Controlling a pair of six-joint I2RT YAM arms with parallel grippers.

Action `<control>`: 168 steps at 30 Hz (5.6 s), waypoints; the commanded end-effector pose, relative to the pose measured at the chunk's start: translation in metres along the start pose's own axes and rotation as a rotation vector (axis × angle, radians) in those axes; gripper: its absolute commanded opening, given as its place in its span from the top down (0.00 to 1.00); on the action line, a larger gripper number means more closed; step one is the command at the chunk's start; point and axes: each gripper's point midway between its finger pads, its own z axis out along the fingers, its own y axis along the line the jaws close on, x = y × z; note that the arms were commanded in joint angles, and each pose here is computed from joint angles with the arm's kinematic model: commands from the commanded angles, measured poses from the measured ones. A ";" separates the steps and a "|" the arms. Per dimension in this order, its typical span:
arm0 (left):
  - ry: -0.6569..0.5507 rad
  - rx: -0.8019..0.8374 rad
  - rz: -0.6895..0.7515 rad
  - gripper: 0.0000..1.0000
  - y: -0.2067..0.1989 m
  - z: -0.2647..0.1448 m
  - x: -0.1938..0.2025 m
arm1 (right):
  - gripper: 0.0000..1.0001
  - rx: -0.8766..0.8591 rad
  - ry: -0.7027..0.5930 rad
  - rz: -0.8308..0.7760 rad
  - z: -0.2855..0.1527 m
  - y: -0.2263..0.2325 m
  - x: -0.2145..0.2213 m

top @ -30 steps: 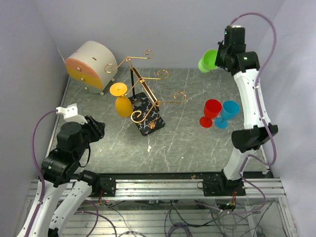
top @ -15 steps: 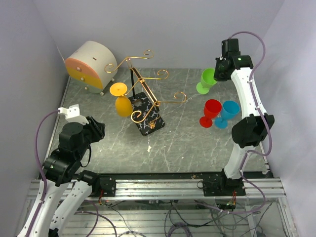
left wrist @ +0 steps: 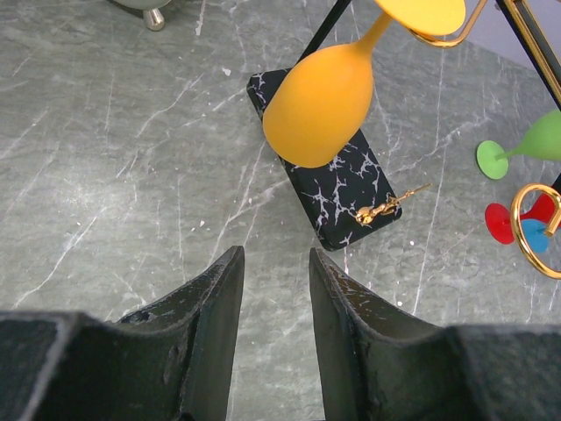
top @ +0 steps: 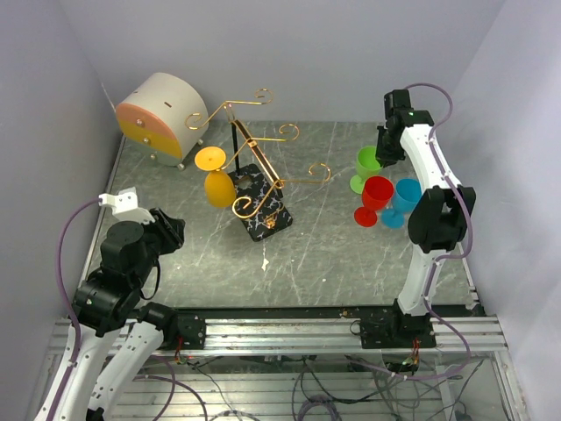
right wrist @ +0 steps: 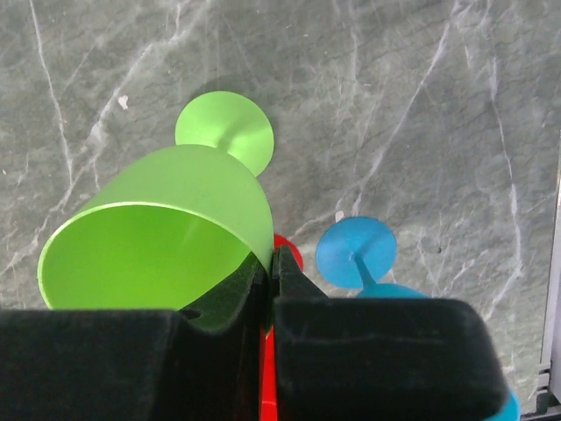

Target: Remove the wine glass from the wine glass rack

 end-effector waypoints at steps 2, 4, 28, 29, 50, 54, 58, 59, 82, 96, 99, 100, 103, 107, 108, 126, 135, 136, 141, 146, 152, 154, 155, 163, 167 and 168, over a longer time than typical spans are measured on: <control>-0.030 -0.011 0.004 0.54 0.001 0.003 -0.006 | 1.00 -0.004 -0.019 0.009 0.009 -0.002 -0.012; -0.026 -0.008 0.005 0.54 0.001 0.004 -0.006 | 1.00 -0.012 -0.013 0.007 0.011 0.000 -0.010; -0.014 -0.023 0.006 0.54 0.002 0.007 -0.004 | 0.66 -0.435 -0.515 -0.002 -0.214 0.075 -0.081; -0.013 -0.026 0.005 0.54 0.003 0.007 -0.004 | 0.64 -0.537 -0.540 -0.059 -0.236 0.104 -0.074; -0.069 -0.044 -0.032 0.54 0.009 -0.006 -0.012 | 0.62 -1.155 -0.349 -0.366 -0.304 0.369 0.057; -0.093 -0.044 -0.047 0.54 0.010 -0.011 -0.016 | 0.62 -1.086 -0.329 -0.371 -0.279 0.379 0.063; -0.123 -0.038 -0.062 0.54 0.012 -0.017 -0.019 | 0.62 -1.066 -0.304 -0.380 -0.260 0.391 0.069; -0.127 -0.037 -0.063 0.55 0.012 -0.018 -0.019 | 0.62 -1.068 -0.302 -0.380 -0.259 0.394 0.069; -0.124 -0.032 -0.066 0.55 0.011 -0.019 -0.019 | 0.62 -1.062 -0.332 -0.382 -0.243 0.422 0.065; -0.127 -0.033 -0.067 0.55 0.012 -0.020 -0.019 | 0.64 -1.151 -0.329 -0.383 -0.268 0.426 0.072; -0.129 -0.032 -0.069 0.55 0.012 -0.020 -0.020 | 0.65 -1.176 -0.328 -0.384 -0.275 0.427 0.075; -0.128 -0.032 -0.068 0.55 0.012 -0.020 -0.019 | 0.65 -1.184 -0.325 -0.384 -0.276 0.427 0.076; -0.130 -0.031 -0.069 0.55 0.012 -0.021 -0.020 | 0.66 -1.196 -0.322 -0.384 -0.280 0.428 0.078; -0.132 -0.030 -0.069 0.55 0.012 -0.021 -0.020 | 0.68 -1.205 -0.331 -0.382 -0.286 0.427 0.078; -0.132 -0.030 -0.069 0.55 0.012 -0.021 -0.020 | 0.68 -1.206 -0.333 -0.381 -0.288 0.427 0.078; -0.127 -0.030 -0.066 0.55 0.011 -0.019 -0.019 | 0.69 -1.220 -0.344 -0.382 -0.297 0.423 0.080; -0.121 -0.029 -0.063 0.55 0.011 -0.018 -0.019 | 0.69 -1.205 -0.320 -0.394 -0.287 0.426 0.085; -0.122 -0.029 -0.063 0.55 0.011 -0.018 -0.019 | 0.69 -1.205 -0.319 -0.395 -0.287 0.427 0.086; -0.119 -0.028 -0.060 0.55 0.010 -0.018 -0.018 | 0.69 -1.201 -0.307 -0.404 -0.283 0.428 0.088; -0.119 -0.027 -0.060 0.55 0.010 -0.018 -0.018 | 0.69 -1.186 -0.296 -0.405 -0.276 0.429 0.090; -0.121 -0.026 -0.061 0.55 0.010 -0.018 -0.019 | 0.69 -1.160 -0.294 -0.400 -0.267 0.431 0.088; -0.122 -0.027 -0.061 0.55 0.010 -0.018 -0.018 | 0.69 -1.150 -0.295 -0.393 -0.264 0.431 0.088; -0.123 -0.026 -0.062 0.55 0.010 -0.019 -0.019 | 0.69 -1.144 -0.295 -0.389 -0.263 0.431 0.087; -0.127 -0.024 -0.063 0.55 0.010 -0.020 -0.019 | 0.68 -1.136 -0.313 -0.372 -0.264 0.430 0.081; -0.129 -0.025 -0.064 0.55 0.011 -0.020 -0.020 | 0.68 -1.126 -0.314 -0.364 -0.262 0.430 0.080; -0.129 -0.025 -0.063 0.55 0.011 -0.020 -0.020 | 0.68 -1.123 -0.316 -0.362 -0.261 0.430 0.079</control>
